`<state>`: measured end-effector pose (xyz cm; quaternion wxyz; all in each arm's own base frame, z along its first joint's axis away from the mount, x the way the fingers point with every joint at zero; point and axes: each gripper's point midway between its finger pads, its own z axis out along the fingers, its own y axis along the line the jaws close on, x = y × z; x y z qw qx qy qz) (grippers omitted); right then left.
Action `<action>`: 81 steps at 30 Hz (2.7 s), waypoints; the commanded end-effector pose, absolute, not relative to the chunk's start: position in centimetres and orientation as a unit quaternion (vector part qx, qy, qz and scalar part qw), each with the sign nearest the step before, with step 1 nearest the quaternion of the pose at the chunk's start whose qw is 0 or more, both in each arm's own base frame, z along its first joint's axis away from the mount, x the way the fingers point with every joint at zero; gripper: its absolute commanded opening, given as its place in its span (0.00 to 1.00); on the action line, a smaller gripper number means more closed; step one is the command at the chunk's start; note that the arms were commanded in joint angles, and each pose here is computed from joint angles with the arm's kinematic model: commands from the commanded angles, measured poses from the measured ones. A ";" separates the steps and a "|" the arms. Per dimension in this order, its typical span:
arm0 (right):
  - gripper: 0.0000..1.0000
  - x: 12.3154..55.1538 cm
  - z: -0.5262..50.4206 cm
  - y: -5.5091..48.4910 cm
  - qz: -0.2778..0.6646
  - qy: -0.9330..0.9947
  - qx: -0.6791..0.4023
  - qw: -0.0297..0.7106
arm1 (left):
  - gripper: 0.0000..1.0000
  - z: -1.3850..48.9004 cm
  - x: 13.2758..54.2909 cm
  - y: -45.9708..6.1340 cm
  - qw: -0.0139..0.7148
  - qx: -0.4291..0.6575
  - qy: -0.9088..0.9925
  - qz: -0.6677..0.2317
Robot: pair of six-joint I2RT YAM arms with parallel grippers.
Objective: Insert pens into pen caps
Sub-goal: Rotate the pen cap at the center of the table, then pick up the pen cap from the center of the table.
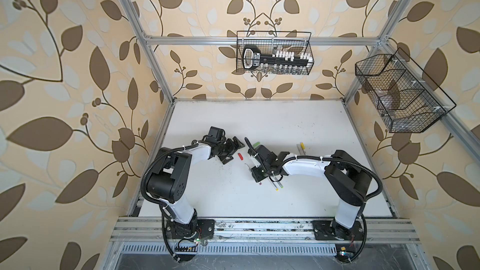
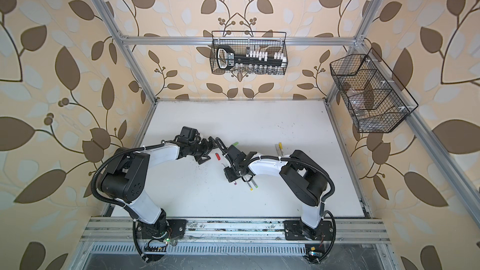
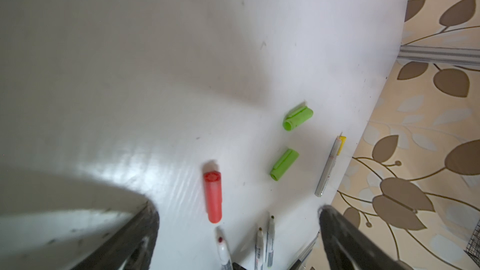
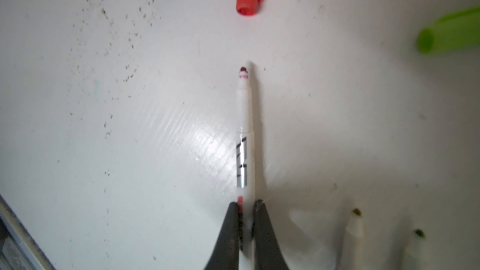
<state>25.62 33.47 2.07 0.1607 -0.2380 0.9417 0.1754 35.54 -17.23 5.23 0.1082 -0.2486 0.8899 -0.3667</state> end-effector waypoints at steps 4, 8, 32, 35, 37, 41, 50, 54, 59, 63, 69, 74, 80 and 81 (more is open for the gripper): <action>0.09 25.8 1.0 33.8 0.163 0.947 -0.240 0.139 | 0.78 4.5 35.7 -15.2 0.109 -0.240 0.916 -0.304; 0.09 26.3 0.8 33.7 0.153 0.950 -0.237 0.136 | 0.70 3.7 35.6 -15.0 0.094 -0.230 0.927 -0.282; 0.09 27.4 0.4 33.4 0.140 0.955 -0.225 0.136 | 0.46 2.2 34.8 -17.4 0.056 -0.193 0.944 -0.261; 0.09 27.3 0.4 33.4 0.141 0.954 -0.226 0.135 | 0.43 1.8 34.4 -17.8 0.050 -0.195 0.948 -0.246; 0.09 27.3 0.4 33.4 0.141 0.954 -0.227 0.136 | 0.42 1.4 34.1 -18.0 0.043 -0.193 0.954 -0.226; 0.09 27.0 0.5 33.1 0.140 0.954 -0.227 0.136 | 0.37 0.5 33.5 -18.1 0.032 -0.187 0.966 -0.175; 0.08 26.3 1.1 32.1 0.143 0.954 -0.222 0.144 | 0.27 -1.9 31.8 -17.7 0.019 -0.168 0.982 -0.089; 0.08 26.1 1.6 31.7 0.149 0.953 -0.217 0.151 | 0.22 -2.7 31.1 -17.8 0.011 -0.161 0.983 -0.083; 0.08 25.9 2.1 31.3 0.150 0.952 -0.214 0.158 | 0.13 -3.2 30.7 -18.2 0.006 -0.157 0.983 -0.094; 0.08 26.0 2.4 31.3 0.155 0.951 -0.212 0.164 | 0.08 -3.1 30.8 -18.8 0.007 -0.155 0.981 -0.113; 0.08 26.1 3.9 32.2 0.182 0.938 -0.222 0.193 | 0.07 -2.1 31.1 -19.4 0.034 -0.161 0.974 -0.153; 0.08 26.2 5.7 33.1 0.204 0.924 -0.236 0.222 | 0.07 0.5 31.3 -20.0 0.093 -0.152 0.961 -0.213; 0.08 25.5 6.8 34.9 0.221 0.907 -0.265 0.239 | 0.08 3.7 30.2 -16.7 0.155 -0.187 0.937 -0.250; 0.08 25.4 7.1 35.3 0.225 0.904 -0.271 0.245 | 0.09 4.3 29.9 -15.7 0.166 -0.196 0.933 -0.252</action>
